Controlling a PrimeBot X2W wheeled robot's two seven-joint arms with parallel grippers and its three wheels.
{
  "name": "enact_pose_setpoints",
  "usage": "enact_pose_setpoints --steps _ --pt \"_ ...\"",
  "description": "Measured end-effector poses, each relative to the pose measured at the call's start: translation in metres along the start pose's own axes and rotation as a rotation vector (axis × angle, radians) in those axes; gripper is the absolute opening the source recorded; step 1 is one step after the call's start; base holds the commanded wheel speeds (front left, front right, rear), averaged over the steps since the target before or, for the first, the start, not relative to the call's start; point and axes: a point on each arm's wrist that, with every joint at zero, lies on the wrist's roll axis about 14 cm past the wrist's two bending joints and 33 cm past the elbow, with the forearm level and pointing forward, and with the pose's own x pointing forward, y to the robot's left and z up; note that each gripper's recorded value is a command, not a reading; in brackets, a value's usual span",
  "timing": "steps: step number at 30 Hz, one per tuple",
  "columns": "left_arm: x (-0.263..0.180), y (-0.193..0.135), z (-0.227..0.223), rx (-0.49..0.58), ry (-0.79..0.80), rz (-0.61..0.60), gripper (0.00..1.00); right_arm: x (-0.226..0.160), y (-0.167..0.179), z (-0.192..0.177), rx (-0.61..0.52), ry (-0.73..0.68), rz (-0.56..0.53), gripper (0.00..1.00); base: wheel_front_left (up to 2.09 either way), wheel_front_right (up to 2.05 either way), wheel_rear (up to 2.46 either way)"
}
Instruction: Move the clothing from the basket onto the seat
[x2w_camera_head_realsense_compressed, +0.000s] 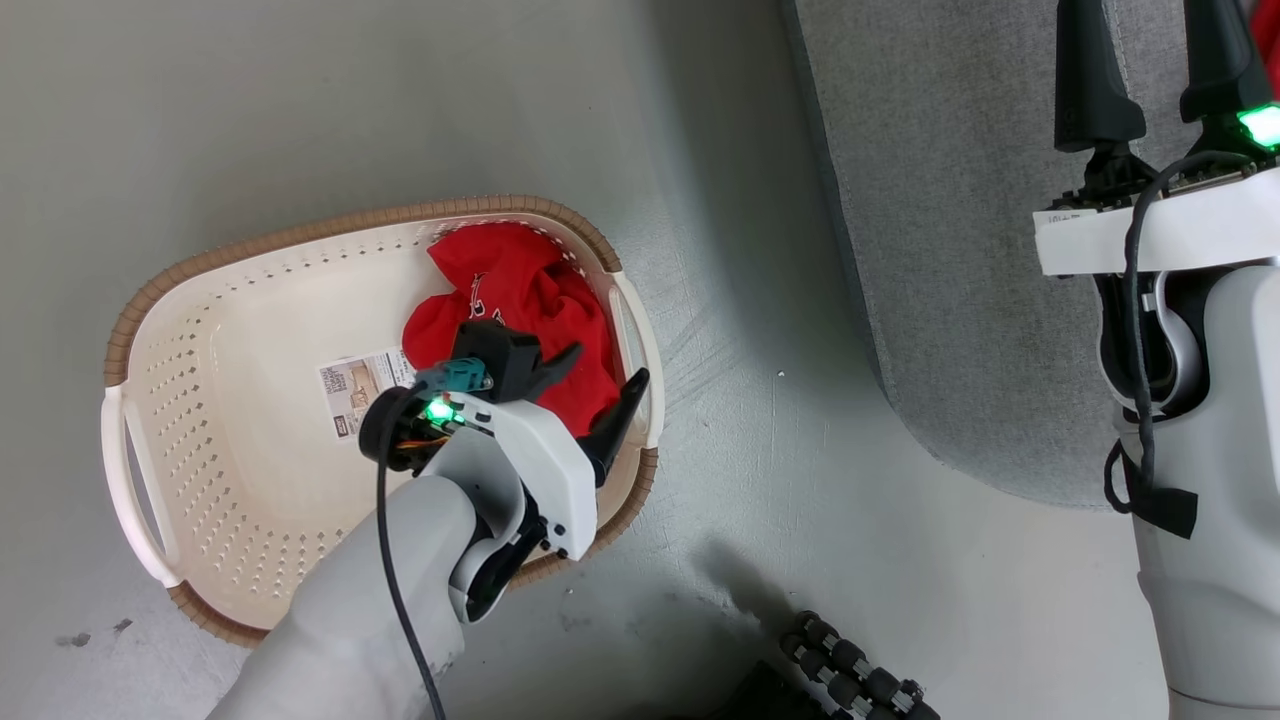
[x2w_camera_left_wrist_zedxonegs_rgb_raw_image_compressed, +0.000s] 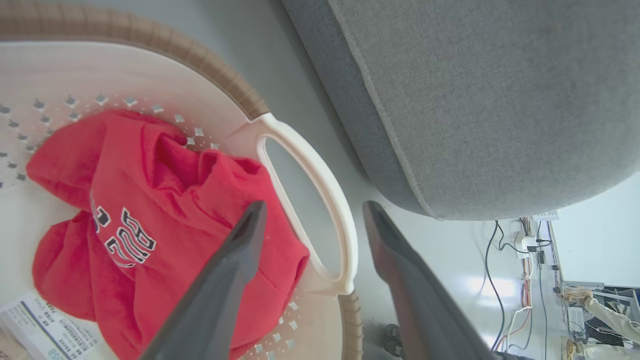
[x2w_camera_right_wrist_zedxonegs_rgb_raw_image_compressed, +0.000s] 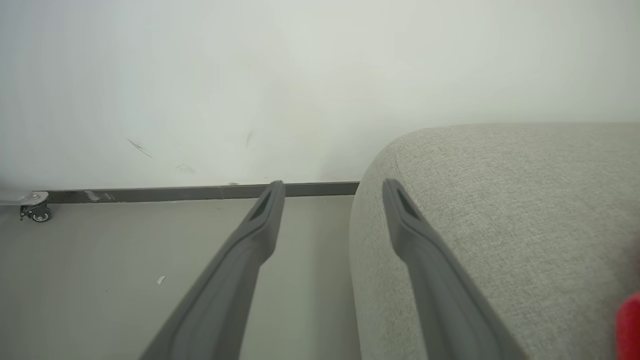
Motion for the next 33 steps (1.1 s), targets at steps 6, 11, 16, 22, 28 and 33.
enact_pose_setpoints --steps 6,11,16,22,28,33 --pt "0.0 0.003 -0.014 0.012 0.05 0.038 1.0 -0.001 0.0 -0.003 -0.001 0.009 -0.001 1.0 0.0 0.0 0.0" --pt "0.0 0.018 -0.023 0.038 0.081 0.109 1.0 -0.001 -0.001 -0.004 -0.004 0.013 -0.002 1.0 0.0 0.0 0.0" --pt "0.006 0.025 -0.011 0.052 0.051 0.144 1.0 -0.002 -0.004 -0.006 -0.013 0.02 -0.006 1.0 0.0 0.0 0.0" --pt "0.01 0.026 -0.015 0.037 0.058 0.155 1.0 -0.004 -0.006 -0.008 -0.02 0.028 -0.011 1.0 0.0 0.0 0.0" --pt "0.011 0.034 -0.02 0.056 0.069 0.196 0.41 -0.005 -0.005 -0.008 -0.017 0.031 -0.006 1.0 0.0 0.0 0.0" --pt "0.013 0.032 -0.014 0.072 0.047 0.193 0.0 -0.006 -0.009 -0.006 -0.02 0.029 -0.016 1.0 0.0 0.0 0.0"
